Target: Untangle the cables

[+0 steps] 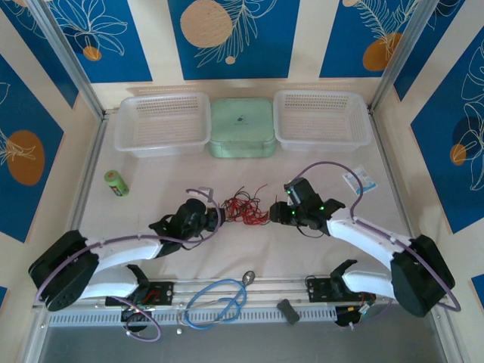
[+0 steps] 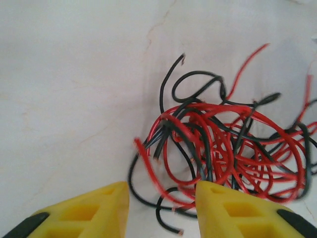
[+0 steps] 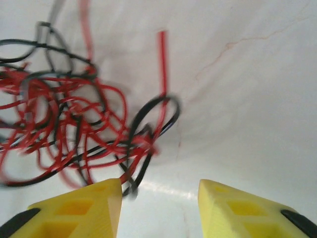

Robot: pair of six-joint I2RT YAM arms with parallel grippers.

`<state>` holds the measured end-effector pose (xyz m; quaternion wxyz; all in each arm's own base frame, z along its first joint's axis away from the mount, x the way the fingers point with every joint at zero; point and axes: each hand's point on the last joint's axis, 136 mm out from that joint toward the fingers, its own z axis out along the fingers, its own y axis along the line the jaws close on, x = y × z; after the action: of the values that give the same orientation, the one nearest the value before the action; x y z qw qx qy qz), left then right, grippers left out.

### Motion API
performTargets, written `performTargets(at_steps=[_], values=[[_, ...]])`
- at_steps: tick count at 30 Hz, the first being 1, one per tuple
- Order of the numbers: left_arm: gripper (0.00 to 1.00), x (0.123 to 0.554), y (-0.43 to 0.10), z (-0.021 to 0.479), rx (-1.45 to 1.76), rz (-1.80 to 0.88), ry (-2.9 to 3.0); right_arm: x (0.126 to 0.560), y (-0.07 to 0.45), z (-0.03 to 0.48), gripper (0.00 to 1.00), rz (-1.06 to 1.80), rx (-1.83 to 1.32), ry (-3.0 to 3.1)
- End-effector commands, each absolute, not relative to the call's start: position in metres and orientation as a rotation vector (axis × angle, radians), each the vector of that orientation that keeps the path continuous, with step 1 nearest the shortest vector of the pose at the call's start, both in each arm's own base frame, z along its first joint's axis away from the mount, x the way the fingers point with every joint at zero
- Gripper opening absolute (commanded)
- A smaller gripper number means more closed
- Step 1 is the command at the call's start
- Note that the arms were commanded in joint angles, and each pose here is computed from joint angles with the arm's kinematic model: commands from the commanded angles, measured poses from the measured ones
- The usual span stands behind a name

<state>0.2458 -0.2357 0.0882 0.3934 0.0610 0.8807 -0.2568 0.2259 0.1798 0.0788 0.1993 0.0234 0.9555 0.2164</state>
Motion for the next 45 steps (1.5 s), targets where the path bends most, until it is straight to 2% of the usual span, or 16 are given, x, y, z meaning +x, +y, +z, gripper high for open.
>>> performTargets(at_steps=[1,4,8,13,18,23,32,34,36,38,42,43,45], values=[[0.49,0.24,-0.221,0.092,0.168,-0.572,2.25,0.201,0.172,0.099,0.5,0.62,0.204,2.762],[0.63,0.237,-0.218,0.106,0.183,-0.572,2.231,0.184,0.181,0.104,0.56,0.753,0.381,2.831],[0.82,0.243,-0.218,0.131,0.183,-0.548,2.214,0.176,0.204,0.1,0.54,0.991,0.628,2.863],[0.91,0.263,-0.225,0.154,0.126,-0.433,2.297,0.198,0.222,0.099,0.49,1.142,0.901,2.754],[0.92,0.281,-0.24,0.15,-0.009,-0.453,2.402,0.215,0.218,0.092,0.48,1.038,1.067,2.702],[0.92,0.292,-0.252,0.115,-0.068,-0.459,2.536,0.219,0.219,0.075,0.49,0.975,1.194,2.71],[0.9,0.313,-0.291,0.079,0.037,-0.554,2.569,0.229,0.232,0.048,0.48,0.907,1.207,2.742],[0.86,0.315,-0.298,0.072,0.059,-0.583,2.571,0.233,0.236,0.043,0.46,0.892,1.186,2.759],[0.77,0.313,-0.302,0.063,0.066,-0.605,2.584,0.235,0.239,0.039,0.39,0.881,1.168,2.775],[0.62,0.309,-0.304,0.054,0.064,-0.629,2.598,0.237,0.24,0.034,0.29,0.867,1.146,2.785],[0.22,0.3,-0.291,0.047,0.034,-0.621,2.592,0.241,0.23,0.031,0.04,0.811,1.095,2.788],[0.14,0.298,-0.284,0.049,0.028,-0.595,2.583,0.243,0.225,0.034,0.0,0.79,1.075,2.78],[0.03,0.296,-0.269,0.059,0.021,-0.534,2.553,0.247,0.211,0.042,0.0,0.733,1.018,2.752]])
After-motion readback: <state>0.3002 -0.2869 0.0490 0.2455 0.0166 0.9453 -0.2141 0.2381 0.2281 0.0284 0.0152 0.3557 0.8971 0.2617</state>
